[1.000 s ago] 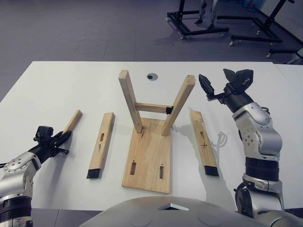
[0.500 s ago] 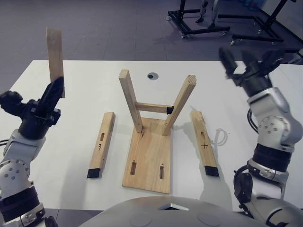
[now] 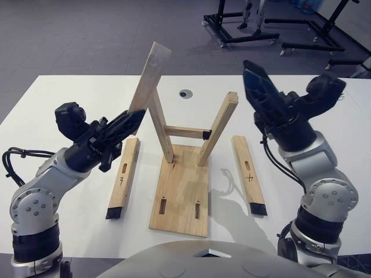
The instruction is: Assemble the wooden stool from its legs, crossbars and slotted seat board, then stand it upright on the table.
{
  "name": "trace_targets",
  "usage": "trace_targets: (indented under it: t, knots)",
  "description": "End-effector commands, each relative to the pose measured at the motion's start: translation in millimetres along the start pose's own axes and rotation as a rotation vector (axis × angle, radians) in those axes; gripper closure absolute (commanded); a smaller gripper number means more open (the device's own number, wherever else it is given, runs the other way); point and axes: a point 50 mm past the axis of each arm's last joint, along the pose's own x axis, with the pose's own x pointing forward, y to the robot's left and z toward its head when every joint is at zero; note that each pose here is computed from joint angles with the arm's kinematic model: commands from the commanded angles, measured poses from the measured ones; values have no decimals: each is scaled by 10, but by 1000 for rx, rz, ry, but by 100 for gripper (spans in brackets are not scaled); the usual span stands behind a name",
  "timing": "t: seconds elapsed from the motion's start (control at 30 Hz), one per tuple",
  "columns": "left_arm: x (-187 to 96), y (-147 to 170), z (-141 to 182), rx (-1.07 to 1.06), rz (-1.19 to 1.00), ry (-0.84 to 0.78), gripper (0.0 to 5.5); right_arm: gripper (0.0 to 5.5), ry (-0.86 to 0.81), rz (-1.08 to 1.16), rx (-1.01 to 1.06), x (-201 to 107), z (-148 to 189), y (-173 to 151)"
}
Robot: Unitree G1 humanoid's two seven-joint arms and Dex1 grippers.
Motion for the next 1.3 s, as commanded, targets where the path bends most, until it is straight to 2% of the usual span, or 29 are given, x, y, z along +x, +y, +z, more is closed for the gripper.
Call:
trace_targets:
  t: [0.03,0.27,0.47,0.6,0.83,1.3]
  knots:
    - [81,-73,-70,1,-71,52,511,10,35,19,83,94,-160,35]
    - [115,-93,-155,-53,-110,83,511,10,47,131,197,258,-358,106]
    - [122,-59,-153,-104,-108,77,511,10,4,209,258,360,-391,165]
    - [128,-49,-184,-116,-108,104,511,63,1,251,276,395,-417,212]
    - [123,-21,-229,-123,-100,144,511,196,80,243,283,444,-554,188]
    - [101,2,-215,-123,-114,139,511,469,72,233,271,436,-554,176]
